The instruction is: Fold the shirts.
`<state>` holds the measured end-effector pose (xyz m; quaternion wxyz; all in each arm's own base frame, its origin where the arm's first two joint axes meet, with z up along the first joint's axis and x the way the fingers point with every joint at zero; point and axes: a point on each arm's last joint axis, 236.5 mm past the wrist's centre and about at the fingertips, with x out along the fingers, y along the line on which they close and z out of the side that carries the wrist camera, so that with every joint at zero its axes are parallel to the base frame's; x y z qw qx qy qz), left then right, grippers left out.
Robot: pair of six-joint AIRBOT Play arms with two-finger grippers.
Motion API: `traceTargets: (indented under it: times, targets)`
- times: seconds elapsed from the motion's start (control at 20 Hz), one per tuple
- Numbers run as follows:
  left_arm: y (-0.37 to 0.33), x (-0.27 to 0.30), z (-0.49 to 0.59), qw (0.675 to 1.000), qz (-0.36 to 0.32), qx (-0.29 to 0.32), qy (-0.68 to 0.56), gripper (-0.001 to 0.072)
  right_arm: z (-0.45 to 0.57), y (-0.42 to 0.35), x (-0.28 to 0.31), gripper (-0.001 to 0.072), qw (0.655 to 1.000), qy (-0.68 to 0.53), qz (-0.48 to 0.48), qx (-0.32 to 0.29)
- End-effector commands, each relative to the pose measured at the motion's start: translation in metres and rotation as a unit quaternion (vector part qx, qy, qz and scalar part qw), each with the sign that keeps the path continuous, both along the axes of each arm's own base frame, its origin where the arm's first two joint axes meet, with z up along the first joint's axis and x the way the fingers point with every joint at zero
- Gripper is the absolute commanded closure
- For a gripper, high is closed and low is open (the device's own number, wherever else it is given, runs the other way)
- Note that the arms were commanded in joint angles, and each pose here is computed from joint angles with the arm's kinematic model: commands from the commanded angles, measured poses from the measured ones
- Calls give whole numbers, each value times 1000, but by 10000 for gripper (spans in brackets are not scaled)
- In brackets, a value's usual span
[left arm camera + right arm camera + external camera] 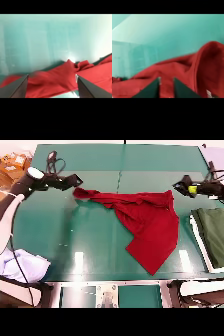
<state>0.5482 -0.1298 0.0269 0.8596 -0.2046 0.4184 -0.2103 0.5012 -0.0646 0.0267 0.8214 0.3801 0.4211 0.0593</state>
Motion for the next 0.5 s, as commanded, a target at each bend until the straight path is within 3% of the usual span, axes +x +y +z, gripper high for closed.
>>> traceTargets:
  times: [0.0, 0.2, 0.3, 0.4, 0.45]
  targets:
    - [26, -17, 11, 998, -28, -20, 45, 33, -2, -38, -45, 680, 998, 50, -5, 49]
    - [21, -51, 2, 991, -78, -30, 104, 33, -30, -68, -124, 694, 988, 130, -75, 47]
    - [0, -59, 2, 988, -107, -27, 106, 33, -58, -77, -189, 675, 965, 221, -136, 28]
    - [-26, -64, 2, 986, -136, -18, 95, 33, -83, -61, -238, 399, 943, 289, -158, 42]
    - [-39, -65, 1, 985, -146, -12, 90, 33, -94, -48, -251, 339, 938, 306, -153, 54]
